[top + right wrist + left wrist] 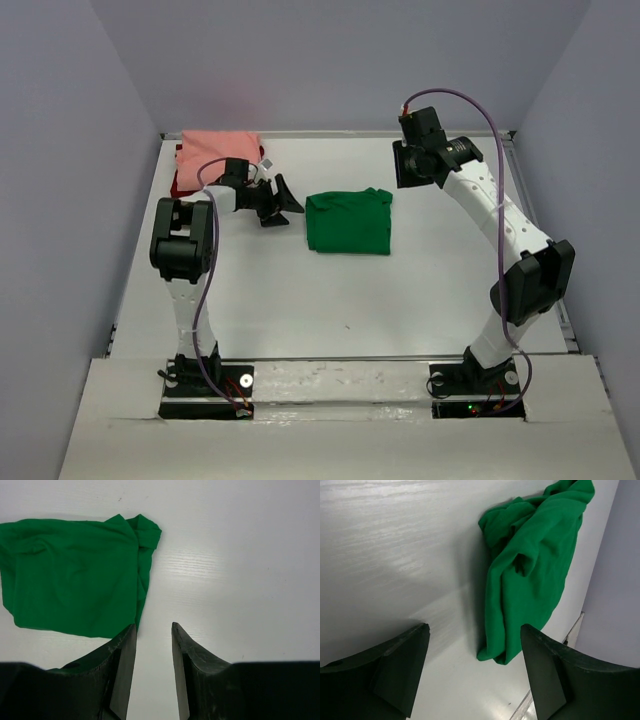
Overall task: Fold and stack the t-shirts
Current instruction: Smooth out wrinkles on the folded tshirt, then put the neatly folded tshirt into the corner of the board with the left arm
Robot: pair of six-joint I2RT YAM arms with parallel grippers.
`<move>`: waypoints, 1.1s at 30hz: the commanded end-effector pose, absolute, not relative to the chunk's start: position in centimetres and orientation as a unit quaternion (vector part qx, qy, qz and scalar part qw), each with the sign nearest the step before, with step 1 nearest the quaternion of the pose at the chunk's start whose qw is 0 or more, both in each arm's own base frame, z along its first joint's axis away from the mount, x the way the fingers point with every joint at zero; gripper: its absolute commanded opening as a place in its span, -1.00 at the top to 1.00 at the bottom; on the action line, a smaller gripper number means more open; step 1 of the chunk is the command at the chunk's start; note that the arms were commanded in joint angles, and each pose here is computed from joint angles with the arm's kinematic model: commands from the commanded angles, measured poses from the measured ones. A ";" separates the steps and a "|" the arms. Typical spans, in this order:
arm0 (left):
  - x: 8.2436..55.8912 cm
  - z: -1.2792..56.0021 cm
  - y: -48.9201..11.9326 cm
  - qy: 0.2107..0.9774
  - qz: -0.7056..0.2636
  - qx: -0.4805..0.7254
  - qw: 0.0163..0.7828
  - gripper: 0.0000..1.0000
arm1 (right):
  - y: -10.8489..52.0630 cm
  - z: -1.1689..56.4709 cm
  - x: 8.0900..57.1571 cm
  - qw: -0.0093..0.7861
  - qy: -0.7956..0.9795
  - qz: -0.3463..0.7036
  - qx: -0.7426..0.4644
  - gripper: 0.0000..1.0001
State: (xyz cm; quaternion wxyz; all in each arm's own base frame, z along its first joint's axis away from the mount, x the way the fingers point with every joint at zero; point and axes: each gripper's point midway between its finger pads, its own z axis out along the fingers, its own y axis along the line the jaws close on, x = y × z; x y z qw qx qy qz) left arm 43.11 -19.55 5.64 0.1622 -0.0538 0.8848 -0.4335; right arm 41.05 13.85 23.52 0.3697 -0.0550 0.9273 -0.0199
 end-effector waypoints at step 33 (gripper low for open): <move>41.2 -0.6 -29.1 0.891 -0.440 -0.050 0.099 0.68 | 14.1 28.8 40.4 0.436 0.899 0.015 -0.042 0.20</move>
